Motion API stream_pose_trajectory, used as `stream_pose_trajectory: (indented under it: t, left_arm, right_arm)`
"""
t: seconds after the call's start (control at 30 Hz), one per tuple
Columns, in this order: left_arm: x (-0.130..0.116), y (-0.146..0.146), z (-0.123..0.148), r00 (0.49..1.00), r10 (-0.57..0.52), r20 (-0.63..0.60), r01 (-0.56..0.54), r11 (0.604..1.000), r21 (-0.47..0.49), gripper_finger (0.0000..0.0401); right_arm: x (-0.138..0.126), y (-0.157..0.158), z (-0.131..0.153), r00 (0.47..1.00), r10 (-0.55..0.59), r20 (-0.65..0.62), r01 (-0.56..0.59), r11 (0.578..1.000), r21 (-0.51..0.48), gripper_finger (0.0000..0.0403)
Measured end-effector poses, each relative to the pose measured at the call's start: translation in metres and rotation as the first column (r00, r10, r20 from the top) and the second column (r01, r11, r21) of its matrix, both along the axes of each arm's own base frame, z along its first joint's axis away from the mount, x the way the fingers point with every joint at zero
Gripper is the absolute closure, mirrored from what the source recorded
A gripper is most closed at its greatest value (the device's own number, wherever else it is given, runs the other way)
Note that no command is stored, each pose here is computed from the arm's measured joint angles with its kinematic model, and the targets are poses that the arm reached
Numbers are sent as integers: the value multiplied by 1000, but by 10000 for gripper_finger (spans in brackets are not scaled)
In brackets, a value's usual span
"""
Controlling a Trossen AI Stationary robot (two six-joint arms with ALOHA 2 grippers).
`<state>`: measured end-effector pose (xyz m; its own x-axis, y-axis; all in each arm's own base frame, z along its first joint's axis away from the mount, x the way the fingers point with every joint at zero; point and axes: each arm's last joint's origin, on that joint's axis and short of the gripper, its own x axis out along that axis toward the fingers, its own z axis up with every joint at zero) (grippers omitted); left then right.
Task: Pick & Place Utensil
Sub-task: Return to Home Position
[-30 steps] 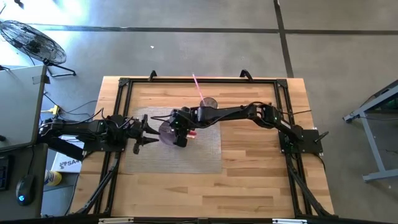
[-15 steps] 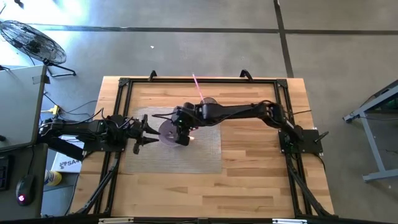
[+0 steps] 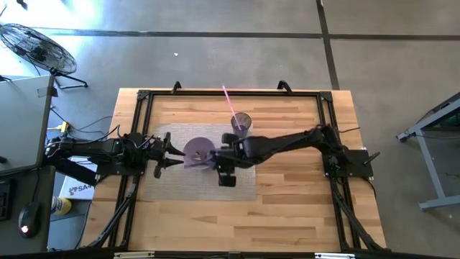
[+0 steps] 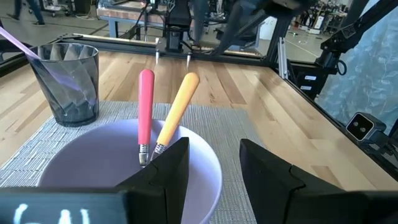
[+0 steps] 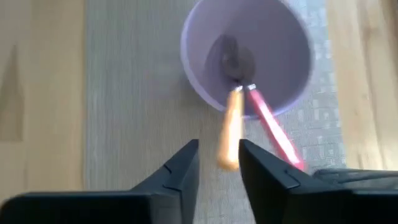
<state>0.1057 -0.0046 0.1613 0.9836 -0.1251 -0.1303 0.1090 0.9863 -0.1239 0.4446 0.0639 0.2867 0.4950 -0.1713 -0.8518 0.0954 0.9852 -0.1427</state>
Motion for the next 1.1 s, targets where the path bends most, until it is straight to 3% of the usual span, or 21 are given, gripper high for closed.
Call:
stream_pose_trajectory:
  t: [0.27,0.5,0.67,0.83,1.1]
  left_arm:
    - [0,0,0,1000,0,0,0,1000,0,261]
    - [0,0,0,1000,0,0,0,1000,0,261]
    - [0,0,0,1000,-1,0,1,1000,0,261]
    - [0,0,0,1000,0,0,0,1000,0,261]
    - [0,0,0,1000,0,0,0,1000,0,261]
  right_arm:
    - [-9,12,-18,998,15,-53,-17,999,-33,394]
    - [-32,9,-15,994,31,107,-34,999,25,388]
    - [-79,3,-8,953,49,299,-77,994,83,399]
    - [-145,-2,5,860,54,507,-126,986,107,395]
    - [-245,-22,10,735,-1,678,-123,983,135,400]
